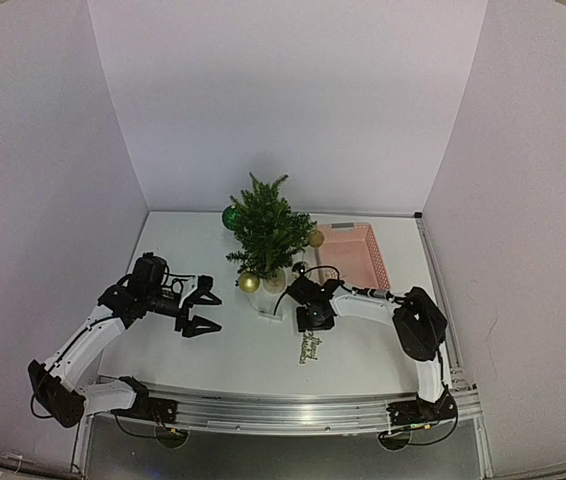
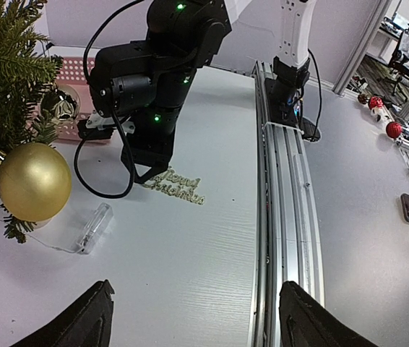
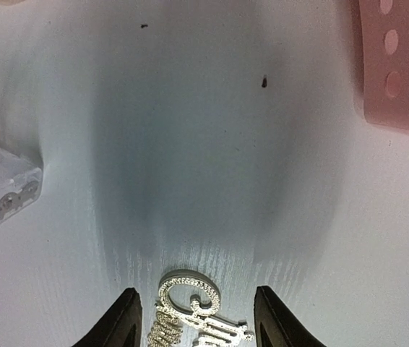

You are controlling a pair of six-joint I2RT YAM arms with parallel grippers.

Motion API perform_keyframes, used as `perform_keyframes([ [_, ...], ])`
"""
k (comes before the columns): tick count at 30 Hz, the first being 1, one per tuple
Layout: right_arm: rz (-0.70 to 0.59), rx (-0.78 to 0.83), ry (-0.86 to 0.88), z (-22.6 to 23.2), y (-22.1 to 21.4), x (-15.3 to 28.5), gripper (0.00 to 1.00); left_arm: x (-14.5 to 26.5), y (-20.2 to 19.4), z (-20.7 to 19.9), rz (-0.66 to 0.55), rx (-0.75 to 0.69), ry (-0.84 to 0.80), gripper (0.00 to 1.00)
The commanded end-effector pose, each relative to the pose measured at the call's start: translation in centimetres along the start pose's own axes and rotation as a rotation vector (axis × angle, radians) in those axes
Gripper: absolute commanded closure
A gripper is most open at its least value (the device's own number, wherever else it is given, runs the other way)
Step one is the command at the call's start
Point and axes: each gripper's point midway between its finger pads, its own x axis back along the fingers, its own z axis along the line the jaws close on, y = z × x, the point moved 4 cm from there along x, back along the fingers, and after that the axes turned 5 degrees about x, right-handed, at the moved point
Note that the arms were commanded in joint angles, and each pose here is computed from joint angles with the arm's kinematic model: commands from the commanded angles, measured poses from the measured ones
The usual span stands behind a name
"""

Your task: Decorate the small christmas tree

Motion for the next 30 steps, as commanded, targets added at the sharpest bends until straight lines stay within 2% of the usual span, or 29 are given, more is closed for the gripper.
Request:
perform_keyframes([
  [1, 0.045, 0.023, -0.069, 0.3, -0.7, -0.9, 0.48, 0.0, 0.4, 0.1, -0.015, -0.036, 0.007, 0.21],
  [10, 0.089, 0.016, -0.082, 0.5, -2.1, -1.6, 0.49, 0.0, 0.5, 0.1, -0.015, -0.042, 0.006, 0.21],
  [16, 0.121, 0.013, -0.069, 0.9, -2.5, -2.3, 0.65, 0.1, 0.6, 0.1, -0.017, -0.045, 0.011, 0.21],
  [30, 0.0, 0.022, -0.031, 1.3, -0.3, 1.6, 0.76, 0.0, 0.9, 0.3, -0.019, -0.054, 0.007, 0.21],
])
